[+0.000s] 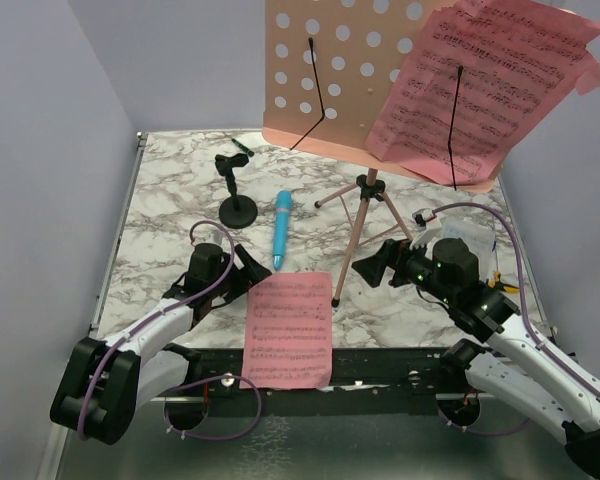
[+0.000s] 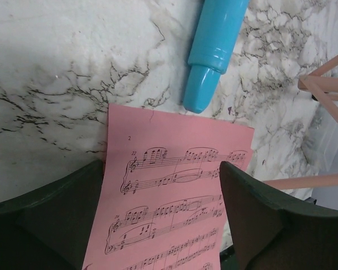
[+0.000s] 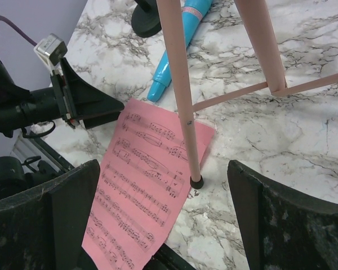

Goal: Set up the instrument practice props

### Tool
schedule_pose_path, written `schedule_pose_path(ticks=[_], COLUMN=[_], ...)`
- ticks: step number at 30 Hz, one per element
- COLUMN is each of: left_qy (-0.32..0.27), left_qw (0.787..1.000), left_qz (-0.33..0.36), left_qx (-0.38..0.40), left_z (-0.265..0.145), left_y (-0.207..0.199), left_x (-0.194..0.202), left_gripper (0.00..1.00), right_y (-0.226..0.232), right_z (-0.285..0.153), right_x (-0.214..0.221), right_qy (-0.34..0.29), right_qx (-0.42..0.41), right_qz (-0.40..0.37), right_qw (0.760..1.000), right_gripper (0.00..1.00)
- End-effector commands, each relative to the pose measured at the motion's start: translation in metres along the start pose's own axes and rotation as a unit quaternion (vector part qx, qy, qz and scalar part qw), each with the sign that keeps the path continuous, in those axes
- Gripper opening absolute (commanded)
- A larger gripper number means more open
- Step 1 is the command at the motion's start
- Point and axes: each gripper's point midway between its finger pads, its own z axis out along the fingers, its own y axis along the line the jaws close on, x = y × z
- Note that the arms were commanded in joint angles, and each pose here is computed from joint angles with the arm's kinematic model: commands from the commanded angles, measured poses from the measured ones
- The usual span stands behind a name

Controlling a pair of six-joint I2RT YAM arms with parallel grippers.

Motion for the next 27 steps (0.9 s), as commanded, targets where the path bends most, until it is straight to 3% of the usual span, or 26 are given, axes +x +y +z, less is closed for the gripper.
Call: schedule_pose_path(ticks=[1,20,27], left_qy=[0.024,-0.003,-0.009], left_qw=[0.999,0.992,0.996], left_qz=[0.001,0.041,0.047], left_qx=[0.025,0.117,0.079], left_z=[-0.001,-0.018,-0.010], left_y=[-0.007,-0.045,-0.021], left_x=[0.012,0.001,0.005], left_gripper=[0.83,0.72,0.69], right_y=[0.012,0.018,0.020], right_z=[0.000,0.005,0.008], right_x=[-0.011,-0.016,-0.016], right_qy=[-0.011,-0.013,-0.009], right_qx=[-0.021,-0.031,-0.036], right_qz=[-0.007,-0.010,-0.010], right_qw=[1.000,0.999,0.999], right_gripper=[1.00,1.00,1.00])
